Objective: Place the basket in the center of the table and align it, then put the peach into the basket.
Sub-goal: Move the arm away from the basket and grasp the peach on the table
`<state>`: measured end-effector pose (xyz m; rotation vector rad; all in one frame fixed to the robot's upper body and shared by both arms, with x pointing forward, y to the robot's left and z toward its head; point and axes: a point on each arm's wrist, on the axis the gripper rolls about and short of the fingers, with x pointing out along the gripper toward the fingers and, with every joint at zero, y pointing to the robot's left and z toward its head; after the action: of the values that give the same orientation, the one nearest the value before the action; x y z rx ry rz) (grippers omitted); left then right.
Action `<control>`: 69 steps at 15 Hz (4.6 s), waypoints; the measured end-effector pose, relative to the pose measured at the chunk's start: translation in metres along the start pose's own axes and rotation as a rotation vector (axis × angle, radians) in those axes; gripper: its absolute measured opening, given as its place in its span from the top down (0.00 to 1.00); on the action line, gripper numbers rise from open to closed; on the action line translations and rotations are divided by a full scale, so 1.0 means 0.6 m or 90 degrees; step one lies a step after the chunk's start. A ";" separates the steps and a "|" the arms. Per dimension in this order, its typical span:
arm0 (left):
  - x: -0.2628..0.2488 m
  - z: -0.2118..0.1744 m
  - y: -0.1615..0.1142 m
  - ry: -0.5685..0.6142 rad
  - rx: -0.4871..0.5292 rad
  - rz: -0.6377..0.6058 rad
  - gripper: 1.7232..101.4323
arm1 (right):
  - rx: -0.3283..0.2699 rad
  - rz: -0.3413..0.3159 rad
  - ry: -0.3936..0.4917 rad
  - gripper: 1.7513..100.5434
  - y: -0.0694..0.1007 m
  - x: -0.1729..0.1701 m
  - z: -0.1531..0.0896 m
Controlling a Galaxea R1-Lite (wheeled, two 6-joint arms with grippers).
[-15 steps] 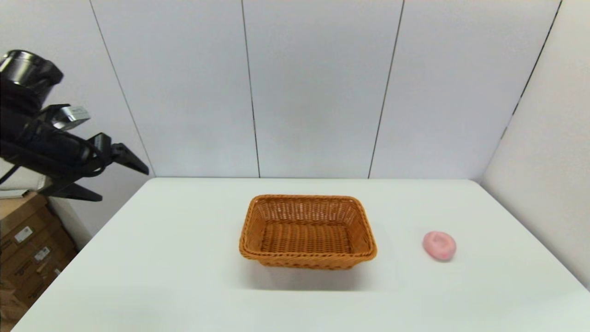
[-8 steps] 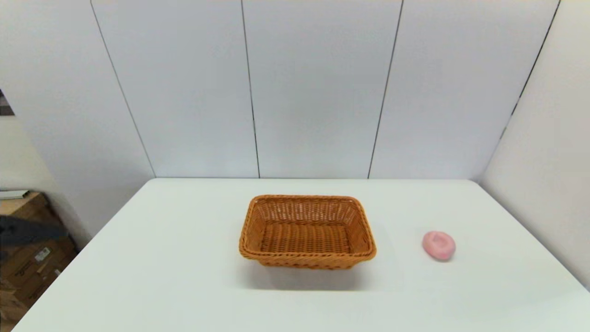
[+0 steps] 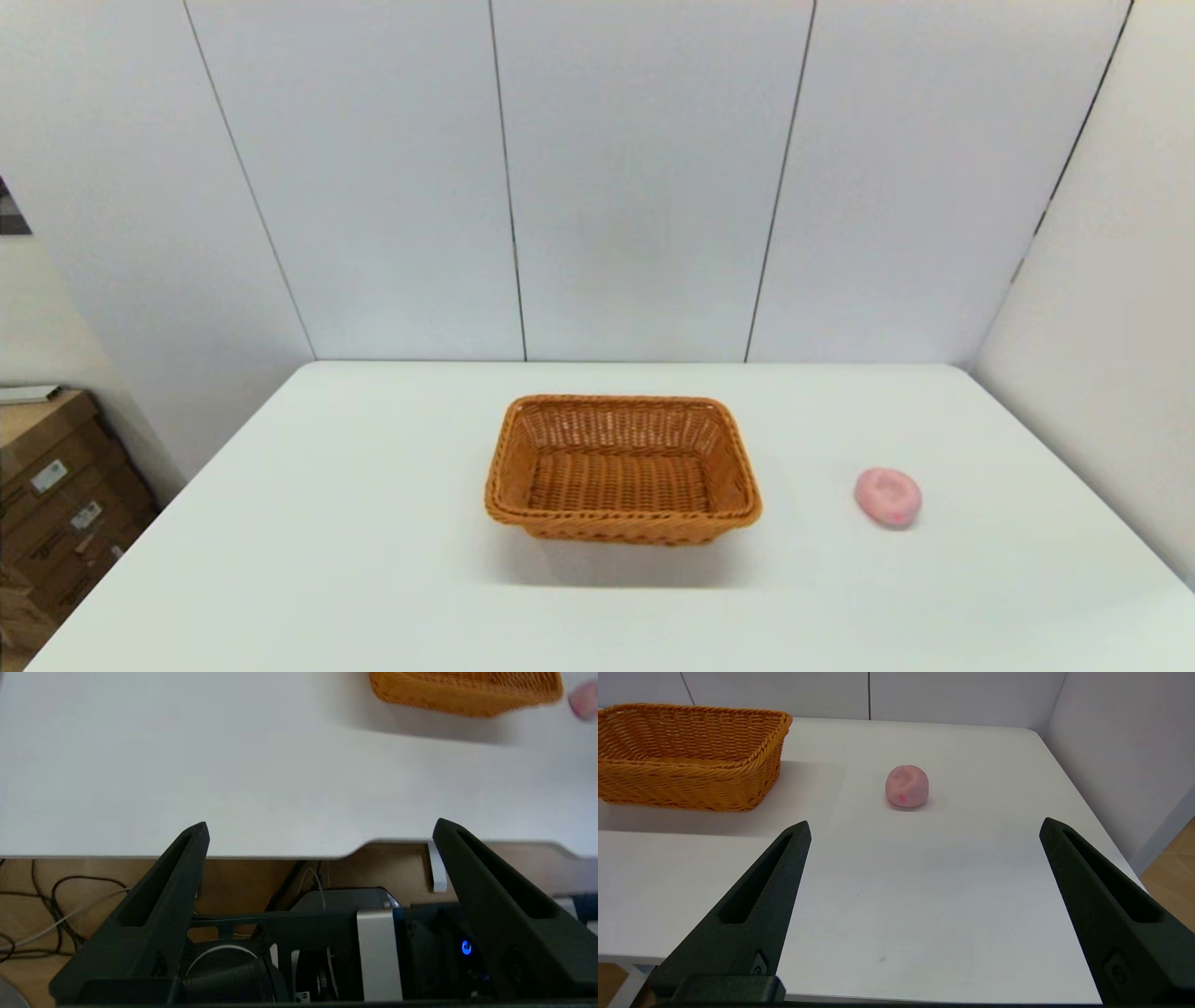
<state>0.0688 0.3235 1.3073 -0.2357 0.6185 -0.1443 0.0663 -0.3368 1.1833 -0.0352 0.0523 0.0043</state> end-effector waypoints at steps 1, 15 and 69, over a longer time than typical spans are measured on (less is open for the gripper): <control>-0.003 -0.014 0.001 -0.003 0.007 -0.007 0.04 | 0.000 0.000 0.000 0.03 0.000 0.000 0.000; 0.081 -0.146 0.059 -0.172 0.068 0.084 0.04 | 0.000 0.005 0.000 0.03 0.000 0.000 0.000; 0.109 -0.161 0.071 -0.386 0.105 0.101 0.04 | 0.155 -0.167 0.683 0.96 0.003 0.683 -0.027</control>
<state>0.0675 0.3343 1.1838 -0.0616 0.0190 0.0321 0.4744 -0.3341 1.1457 0.2033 1.1194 -0.2840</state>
